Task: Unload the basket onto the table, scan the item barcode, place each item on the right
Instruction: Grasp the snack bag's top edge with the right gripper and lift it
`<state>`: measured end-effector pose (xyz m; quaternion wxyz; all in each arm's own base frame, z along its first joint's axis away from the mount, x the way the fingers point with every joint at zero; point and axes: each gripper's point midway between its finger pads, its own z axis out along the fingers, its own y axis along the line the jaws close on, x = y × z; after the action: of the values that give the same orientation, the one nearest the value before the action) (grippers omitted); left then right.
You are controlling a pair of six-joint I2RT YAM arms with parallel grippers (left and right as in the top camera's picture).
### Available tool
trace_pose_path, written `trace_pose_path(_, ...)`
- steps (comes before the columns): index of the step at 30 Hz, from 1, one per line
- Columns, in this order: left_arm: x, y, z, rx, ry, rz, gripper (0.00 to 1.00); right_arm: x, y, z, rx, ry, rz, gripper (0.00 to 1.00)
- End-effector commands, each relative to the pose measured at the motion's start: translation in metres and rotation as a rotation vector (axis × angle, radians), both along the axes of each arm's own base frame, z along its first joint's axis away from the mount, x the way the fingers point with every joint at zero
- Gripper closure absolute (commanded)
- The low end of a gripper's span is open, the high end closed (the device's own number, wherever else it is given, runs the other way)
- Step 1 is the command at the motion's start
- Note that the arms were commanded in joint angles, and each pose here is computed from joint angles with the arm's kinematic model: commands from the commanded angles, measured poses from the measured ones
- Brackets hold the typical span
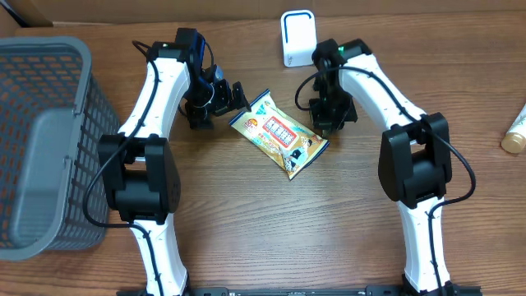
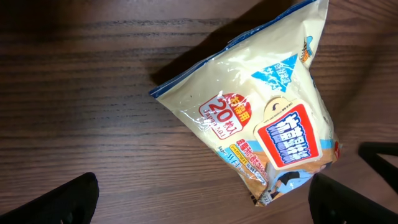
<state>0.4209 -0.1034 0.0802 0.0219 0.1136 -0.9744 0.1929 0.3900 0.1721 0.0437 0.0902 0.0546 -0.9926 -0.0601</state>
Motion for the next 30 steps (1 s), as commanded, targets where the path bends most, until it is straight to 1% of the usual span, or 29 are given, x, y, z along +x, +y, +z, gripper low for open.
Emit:
trace_pose_path(1,0.002,0.000,0.000,0.007,-0.009,-0.010,0.00,0.019,0.010,0.045,0.050,-0.122,0.001,0.96)
trace_pose_path(2,0.002,0.000,0.000,0.007,-0.010,-0.010,0.00,0.023,0.012,0.048,0.058,-0.140,0.001,0.96)
trace_pose_path(3,0.002,0.000,0.000,0.007,-0.010,-0.010,0.00,0.029,0.015,0.049,0.073,-0.164,0.001,0.93)
trace_pose_path(4,0.002,0.000,0.000,0.007,-0.010,-0.011,0.00,0.035,0.018,0.049,0.090,-0.187,0.003,0.86)
trace_pose_path(6,0.002,-0.001,0.000,0.007,-0.009,-0.012,0.00,0.044,0.027,0.048,0.132,-0.222,0.012,0.69)
trace_pose_path(7,0.002,-0.001,0.000,0.007,-0.009,-0.012,0.00,0.047,0.031,0.048,0.158,-0.234,0.029,0.63)
trace_pose_path(10,0.002,-0.001,0.000,0.007,-0.009,-0.012,0.00,0.048,0.049,0.041,0.253,-0.251,0.127,0.21)
trace_pose_path(12,0.002,-0.001,0.000,0.007,-0.008,-0.012,0.00,0.045,0.056,0.034,0.288,-0.246,0.159,0.13)
trace_pose_path(15,0.002,-0.001,0.000,0.008,-0.007,-0.012,0.00,0.035,0.064,0.020,0.348,-0.222,0.207,0.12)
trace_pose_path(20,0.003,-0.001,0.000,0.007,-0.011,-0.012,0.01,0.011,0.081,-0.002,0.501,-0.168,0.289,0.12)
trace_pose_path(25,0.002,-0.001,0.000,0.008,-0.010,-0.012,0.00,0.002,0.083,-0.016,0.531,-0.145,0.293,0.12)
trace_pose_path(26,0.002,-0.001,0.000,0.008,-0.011,-0.012,0.00,0.001,0.082,-0.018,0.531,-0.142,0.292,0.14)
trace_pose_path(30,0.002,-0.001,0.000,0.008,-0.010,-0.012,0.00,-0.004,0.080,-0.026,0.525,-0.125,0.276,0.36)
